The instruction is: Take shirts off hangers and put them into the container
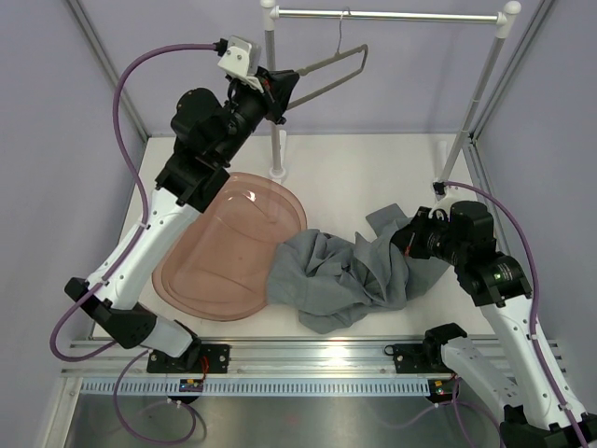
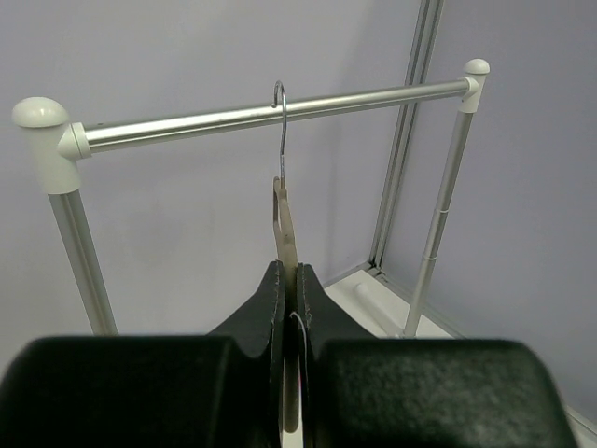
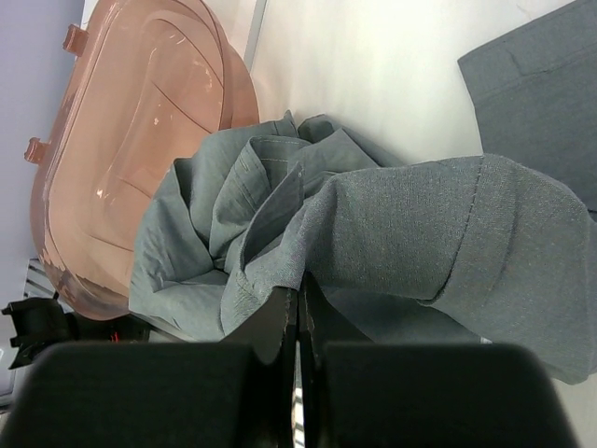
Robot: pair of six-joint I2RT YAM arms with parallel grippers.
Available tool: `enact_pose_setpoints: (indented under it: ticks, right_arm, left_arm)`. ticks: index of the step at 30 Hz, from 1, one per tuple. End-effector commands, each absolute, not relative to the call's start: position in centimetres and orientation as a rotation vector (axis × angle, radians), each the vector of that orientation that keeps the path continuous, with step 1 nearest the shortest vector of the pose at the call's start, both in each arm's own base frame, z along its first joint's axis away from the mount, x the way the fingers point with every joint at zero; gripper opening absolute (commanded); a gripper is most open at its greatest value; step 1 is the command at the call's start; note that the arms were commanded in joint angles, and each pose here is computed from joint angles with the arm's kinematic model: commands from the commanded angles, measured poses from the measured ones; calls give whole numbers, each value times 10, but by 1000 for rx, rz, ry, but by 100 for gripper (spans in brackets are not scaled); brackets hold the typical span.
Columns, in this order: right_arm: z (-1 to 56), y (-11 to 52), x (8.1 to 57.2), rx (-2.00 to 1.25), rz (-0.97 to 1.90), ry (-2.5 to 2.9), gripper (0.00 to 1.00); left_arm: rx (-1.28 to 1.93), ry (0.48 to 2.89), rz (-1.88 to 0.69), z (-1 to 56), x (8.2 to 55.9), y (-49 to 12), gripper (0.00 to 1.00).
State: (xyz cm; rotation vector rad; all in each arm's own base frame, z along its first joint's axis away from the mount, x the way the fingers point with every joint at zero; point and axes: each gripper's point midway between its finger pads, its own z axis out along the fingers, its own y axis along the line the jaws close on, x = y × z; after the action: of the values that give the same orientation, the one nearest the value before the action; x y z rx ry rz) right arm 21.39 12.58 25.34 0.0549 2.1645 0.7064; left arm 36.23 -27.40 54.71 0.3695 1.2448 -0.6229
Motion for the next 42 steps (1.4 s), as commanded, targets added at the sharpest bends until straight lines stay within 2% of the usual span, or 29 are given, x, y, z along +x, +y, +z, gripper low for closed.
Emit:
enact_pose_setpoints:
  ticks: [1,7,14,25,26,27,28,31,32,34,35,36,38,42]
  right_arm:
    - [263,132,217,12,743,2118,0]
    - [270,130,216,13,732,2111,0]
    - [274,129,217,13,722,2103,0]
    - [269,131,219,13,737,2110,0]
    - [269,132,219,11,741,2109,0]
    - [269,132,218,14,741,2107,0]
    - [270,132,218,16,745,2105,0]
    - [269,132,219,16,745,2103,0]
    - [268,133,219,15,746,2106,0]
    - [268,132,220,17,745,2108,0]
    - [268,133,220,16,745,2106,0]
    - [268,133,220,16,745,2105,0]
    - [270,132,221,19,743,2101,0]
    - [275,133,224,18,744,2090,0]
  left_arm:
    - [335,1087,-622,599,352,-263,0]
    - [340,1096,-586,608,373,-272,0]
    - [322,1171,-578,578,405,-275,0]
    - [281,1204,-567,560,401,-263,0]
    - [263,1203,-571,560,400,-261,2]
    - [255,1215,-569,554,399,-259,8]
    - [238,1212,-564,554,398,-256,24]
    - [225,1220,-552,550,398,-251,39]
    - [226,1233,-542,547,399,-250,49]
    - [209,1236,-527,549,398,-245,56]
    - [202,1236,-519,550,397,-242,81]
    - [197,1233,-512,552,395,-240,89]
    - [188,1225,-492,561,389,-231,99]
    - [174,1221,-479,576,366,-213,99]
